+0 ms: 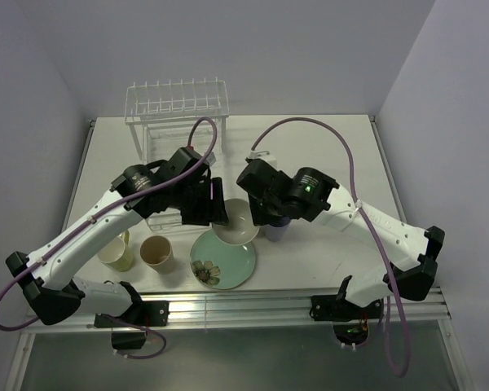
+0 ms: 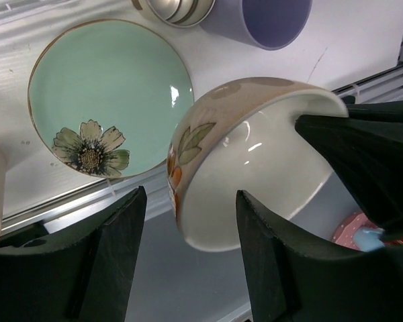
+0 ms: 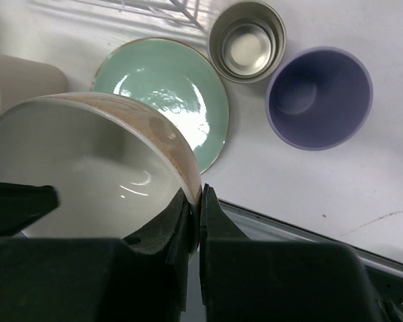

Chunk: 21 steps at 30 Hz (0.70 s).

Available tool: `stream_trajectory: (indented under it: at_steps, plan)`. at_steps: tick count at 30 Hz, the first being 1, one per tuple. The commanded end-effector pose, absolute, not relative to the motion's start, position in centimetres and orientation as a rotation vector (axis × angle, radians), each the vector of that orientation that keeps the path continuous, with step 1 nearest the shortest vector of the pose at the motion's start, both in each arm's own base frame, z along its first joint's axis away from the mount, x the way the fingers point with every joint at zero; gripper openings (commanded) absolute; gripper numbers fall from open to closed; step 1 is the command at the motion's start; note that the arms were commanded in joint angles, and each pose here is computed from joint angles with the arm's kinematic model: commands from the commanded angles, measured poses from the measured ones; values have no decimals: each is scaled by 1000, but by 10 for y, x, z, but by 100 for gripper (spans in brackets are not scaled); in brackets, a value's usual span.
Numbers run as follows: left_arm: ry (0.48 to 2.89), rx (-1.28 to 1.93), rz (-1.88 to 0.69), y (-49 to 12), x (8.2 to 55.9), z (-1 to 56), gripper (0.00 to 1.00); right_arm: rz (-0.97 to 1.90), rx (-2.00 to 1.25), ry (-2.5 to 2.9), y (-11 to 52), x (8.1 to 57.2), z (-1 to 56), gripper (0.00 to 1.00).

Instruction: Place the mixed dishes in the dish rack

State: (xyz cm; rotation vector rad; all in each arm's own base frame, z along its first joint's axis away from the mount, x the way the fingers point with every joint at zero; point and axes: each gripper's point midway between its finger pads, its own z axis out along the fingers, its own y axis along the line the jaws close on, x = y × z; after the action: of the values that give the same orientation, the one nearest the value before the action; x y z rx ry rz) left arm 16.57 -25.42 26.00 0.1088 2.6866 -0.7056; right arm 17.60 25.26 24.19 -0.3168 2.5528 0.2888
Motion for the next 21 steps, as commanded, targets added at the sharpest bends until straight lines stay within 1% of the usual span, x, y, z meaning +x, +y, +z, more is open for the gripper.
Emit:
stream_trajectory:
  at_steps: [1, 2, 5, 6, 8, 9, 12, 15, 16, 18, 19, 20, 21]
  plan:
    - [2678, 116, -696, -255, 165, 257, 61, 403, -312, 2450, 271, 184, 280, 0]
    - [2682, 117, -684, -254, 165, 254, 61, 408, -315, 2446, 272, 184, 282, 0]
    - [2699, 109, -638, -249, 165, 245, 54, 425, -320, 2440, 273, 183, 289, 0]
    - [2704, 110, -631, -249, 166, 242, 43, 434, -319, 2437, 273, 182, 291, 0]
    - [2702, 118, -635, -251, 167, 241, 29, 445, -318, 2431, 272, 181, 293, 0]
    - [2701, 118, -638, -252, 168, 240, 16, 450, -321, 2432, 271, 179, 292, 0]
    - [2705, 127, -649, -257, 170, 239, 0, 482, -334, 2427, 271, 175, 293, 0]
    - [2696, 137, -684, -263, 170, 242, 0, 530, -357, 2411, 274, 172, 296, 0]
    - [2684, 143, -698, -264, 171, 244, 0, 540, -369, 2410, 275, 171, 296, 3]
    - [2639, 153, -755, -268, 172, 255, 0, 557, -392, 2406, 277, 169, 300, 14]
    - [2620, 149, -766, -269, 173, 258, 0, 566, -406, 2409, 278, 167, 300, 31]
    - [2598, 156, -789, -271, 174, 262, 0, 575, -412, 2403, 278, 167, 304, 40]
    - [2581, 172, -807, -271, 174, 266, 0, 581, -429, 2401, 279, 165, 305, 46]
